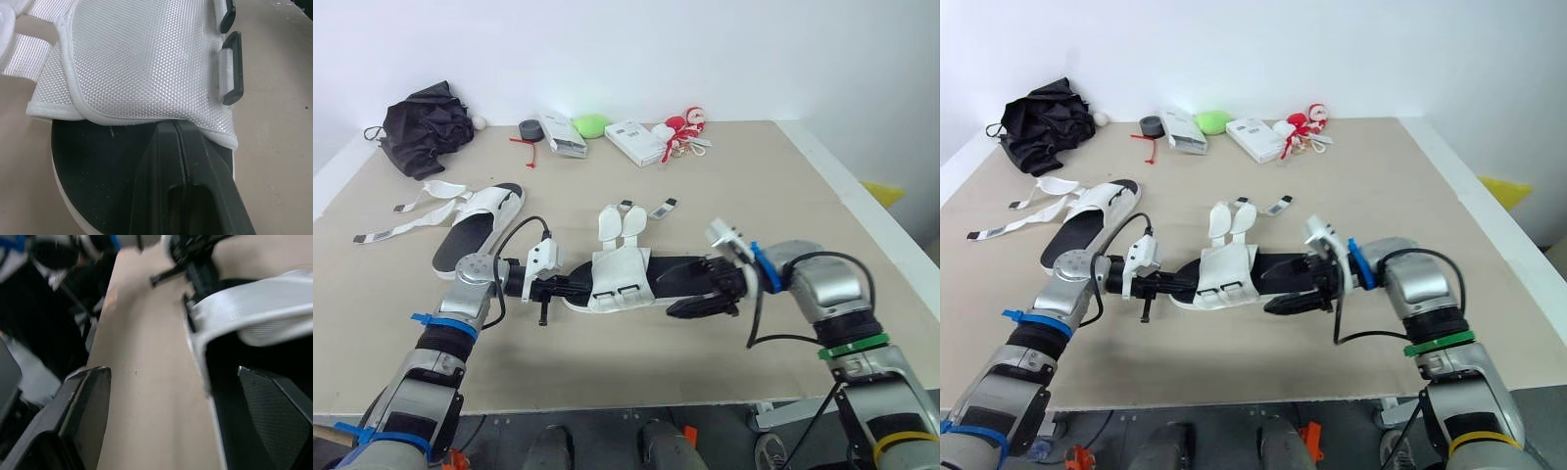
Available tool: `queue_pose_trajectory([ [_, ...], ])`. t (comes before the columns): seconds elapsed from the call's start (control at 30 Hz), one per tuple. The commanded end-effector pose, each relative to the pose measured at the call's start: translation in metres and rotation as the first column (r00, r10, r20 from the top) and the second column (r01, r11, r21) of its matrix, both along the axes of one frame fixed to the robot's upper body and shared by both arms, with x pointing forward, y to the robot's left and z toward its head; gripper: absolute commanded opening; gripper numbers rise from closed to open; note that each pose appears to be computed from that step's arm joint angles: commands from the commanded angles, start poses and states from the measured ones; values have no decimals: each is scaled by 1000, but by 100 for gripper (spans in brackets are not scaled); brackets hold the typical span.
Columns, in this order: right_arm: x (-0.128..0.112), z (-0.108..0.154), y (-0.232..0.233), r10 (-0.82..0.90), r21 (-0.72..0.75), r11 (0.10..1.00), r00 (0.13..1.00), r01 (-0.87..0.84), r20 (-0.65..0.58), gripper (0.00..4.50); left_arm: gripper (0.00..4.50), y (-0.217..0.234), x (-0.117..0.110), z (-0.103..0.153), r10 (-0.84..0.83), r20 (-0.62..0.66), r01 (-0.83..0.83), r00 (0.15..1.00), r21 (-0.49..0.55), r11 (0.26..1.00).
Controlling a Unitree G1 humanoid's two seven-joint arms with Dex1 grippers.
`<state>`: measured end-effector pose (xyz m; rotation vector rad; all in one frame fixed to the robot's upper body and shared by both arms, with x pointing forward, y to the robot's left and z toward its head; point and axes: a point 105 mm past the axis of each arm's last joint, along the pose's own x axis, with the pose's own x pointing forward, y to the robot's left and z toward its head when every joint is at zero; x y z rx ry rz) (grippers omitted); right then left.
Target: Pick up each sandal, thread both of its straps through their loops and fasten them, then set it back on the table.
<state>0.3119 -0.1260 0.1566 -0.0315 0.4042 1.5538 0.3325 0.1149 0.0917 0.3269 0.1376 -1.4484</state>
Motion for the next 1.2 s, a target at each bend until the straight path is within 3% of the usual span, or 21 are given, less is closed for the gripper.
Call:
queue_pose_trajectory([
  [0.03, 20, 41, -7, -97, 88, 992, 995, 94, 26, 447, 0, 6, -16, -45, 0, -140, 17, 990, 121, 993],
  [0.17, 54, 44, 0, -260, 79, 962, 965, 261, -23, 447, 0, 5, -16, -46, -10, -134, 28, 991, 129, 991],
  [0.27, 70, 30, 14, -321, 27, 946, 944, 324, -79, 447, 0, 3, -15, -45, -10, -137, 26, 991, 122, 992],
  [0.5, 82, 10, 32, -343, -17, 939, 931, 343, -130, 447, 0, 2, -16, -45, 0, -157, 17, 988, 105, 994],
  [0.83, 98, 38, 65, -337, 165, 913, 918, 372, -209, 447, 0, 4, -20, -43, 5, -168, 13, 986, 104, 994],
  [1.2, 109, 36, 84, -398, 212, 871, 890, 443, -224, 447, 0, 6, -21, -40, 17, -158, 0, 987, 105, 995],
])
